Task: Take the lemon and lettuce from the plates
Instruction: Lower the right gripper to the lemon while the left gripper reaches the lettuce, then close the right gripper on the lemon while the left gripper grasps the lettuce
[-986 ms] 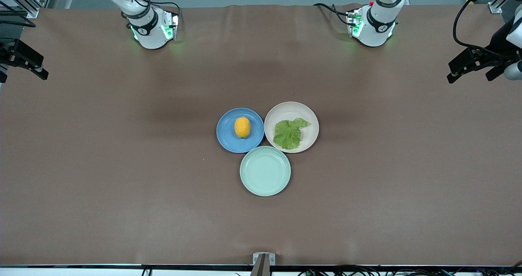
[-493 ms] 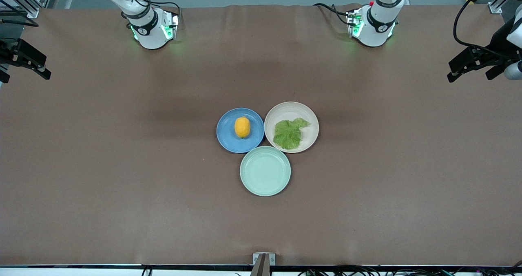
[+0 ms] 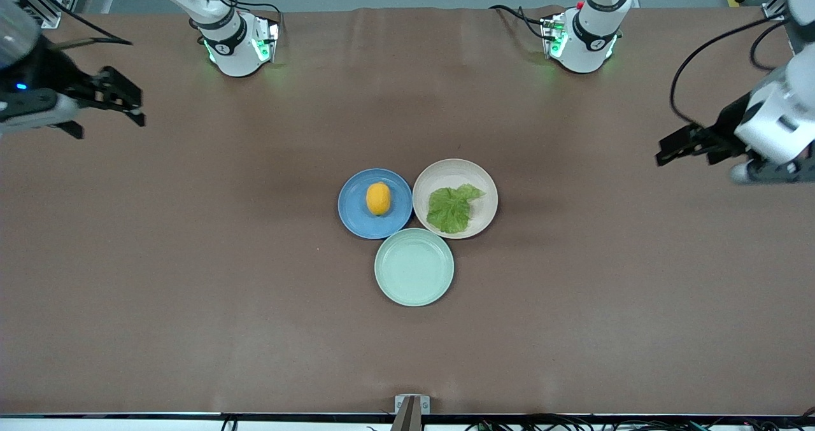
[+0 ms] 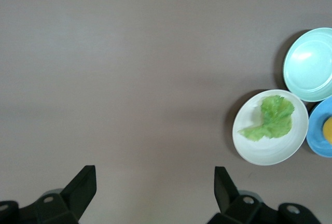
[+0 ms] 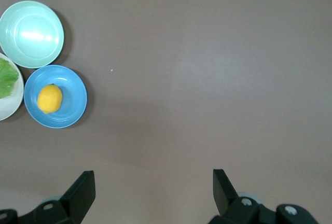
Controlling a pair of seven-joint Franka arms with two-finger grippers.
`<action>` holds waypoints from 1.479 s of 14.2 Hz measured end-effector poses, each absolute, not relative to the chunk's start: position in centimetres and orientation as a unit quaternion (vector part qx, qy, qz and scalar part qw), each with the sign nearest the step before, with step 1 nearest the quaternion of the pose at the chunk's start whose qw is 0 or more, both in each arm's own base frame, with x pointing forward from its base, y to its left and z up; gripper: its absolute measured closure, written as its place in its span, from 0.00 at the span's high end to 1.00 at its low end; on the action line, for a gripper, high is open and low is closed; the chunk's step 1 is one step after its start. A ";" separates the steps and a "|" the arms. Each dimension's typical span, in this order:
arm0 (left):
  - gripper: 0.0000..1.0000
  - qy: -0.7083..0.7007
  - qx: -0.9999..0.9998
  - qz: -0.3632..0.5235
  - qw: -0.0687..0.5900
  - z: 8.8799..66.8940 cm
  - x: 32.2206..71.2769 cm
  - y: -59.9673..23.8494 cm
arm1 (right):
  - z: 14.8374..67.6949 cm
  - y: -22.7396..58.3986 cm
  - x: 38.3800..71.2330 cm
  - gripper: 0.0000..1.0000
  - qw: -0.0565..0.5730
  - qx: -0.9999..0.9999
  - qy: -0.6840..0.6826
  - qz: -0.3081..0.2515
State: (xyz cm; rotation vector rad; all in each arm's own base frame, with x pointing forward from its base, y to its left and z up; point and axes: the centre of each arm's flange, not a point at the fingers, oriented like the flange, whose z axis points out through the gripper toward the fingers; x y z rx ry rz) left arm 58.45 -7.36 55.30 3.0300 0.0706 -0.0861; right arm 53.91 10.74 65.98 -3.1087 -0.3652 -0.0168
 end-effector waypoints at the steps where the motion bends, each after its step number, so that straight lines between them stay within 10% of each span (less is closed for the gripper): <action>1: 1.00 0.026 0.998 -0.034 0.056 53.3 59.2 -8.8 | 65.1 12.2 54.0 1.00 0.006 -0.992 -0.127 0.003; 12: 0.93 0.131 0.989 -0.045 0.052 32.3 57.3 -29.3 | 46.6 39.8 47.6 1.00 -0.003 -0.994 -0.109 0.020; 21: 0.71 0.141 0.987 -0.041 0.060 22.6 55.6 -34.6 | 28.3 44.9 47.5 1.00 0.005 -0.997 -0.070 0.005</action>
